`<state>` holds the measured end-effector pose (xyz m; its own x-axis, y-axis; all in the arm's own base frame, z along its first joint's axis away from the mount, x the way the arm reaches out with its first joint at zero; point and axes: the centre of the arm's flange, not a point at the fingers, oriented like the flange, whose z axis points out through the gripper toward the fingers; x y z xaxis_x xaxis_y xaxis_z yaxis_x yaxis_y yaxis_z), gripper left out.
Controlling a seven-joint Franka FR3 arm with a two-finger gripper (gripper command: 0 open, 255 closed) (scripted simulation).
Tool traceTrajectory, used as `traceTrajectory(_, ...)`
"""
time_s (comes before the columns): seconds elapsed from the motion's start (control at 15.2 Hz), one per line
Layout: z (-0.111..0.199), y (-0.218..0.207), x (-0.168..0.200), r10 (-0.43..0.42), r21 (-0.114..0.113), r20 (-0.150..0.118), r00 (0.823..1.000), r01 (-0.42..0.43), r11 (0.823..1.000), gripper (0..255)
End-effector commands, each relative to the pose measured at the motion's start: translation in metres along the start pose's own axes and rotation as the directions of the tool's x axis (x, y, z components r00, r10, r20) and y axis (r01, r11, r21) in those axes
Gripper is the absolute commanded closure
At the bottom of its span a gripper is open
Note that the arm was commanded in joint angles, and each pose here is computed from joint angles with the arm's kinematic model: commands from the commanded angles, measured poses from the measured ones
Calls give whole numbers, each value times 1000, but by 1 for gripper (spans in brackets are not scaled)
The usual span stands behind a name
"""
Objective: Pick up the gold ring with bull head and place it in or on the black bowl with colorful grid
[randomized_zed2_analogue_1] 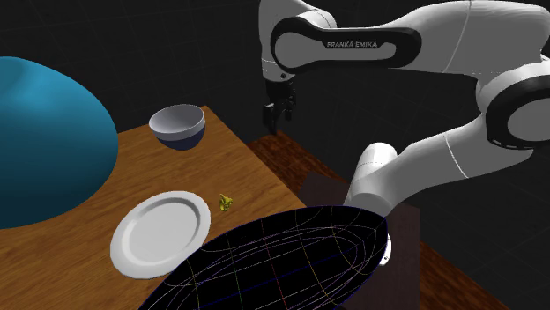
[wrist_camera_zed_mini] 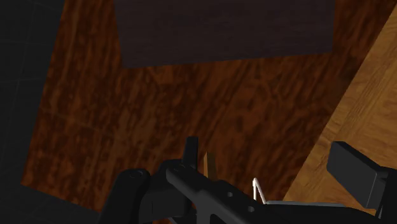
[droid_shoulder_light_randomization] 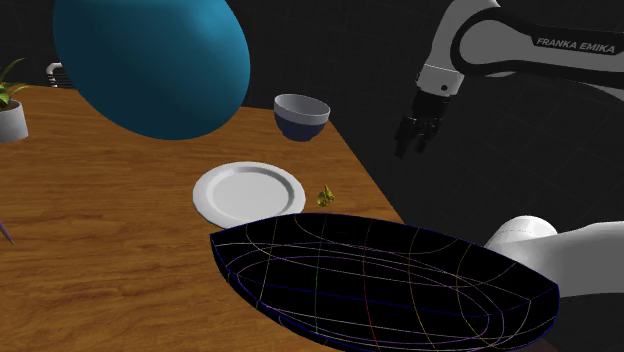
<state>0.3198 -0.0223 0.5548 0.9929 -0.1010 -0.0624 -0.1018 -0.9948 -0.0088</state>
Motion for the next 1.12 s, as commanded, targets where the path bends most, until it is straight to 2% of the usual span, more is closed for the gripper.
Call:
traceTrajectory(0.0,0,0,0,0,0,0,1000,0,1000,0)
traceTrajectory(0.53,-3,-103,-28,65,14,-79,995,-64,998,0)
traceTrajectory(1.06,-5,-207,-50,131,33,-156,979,-127,991,0)
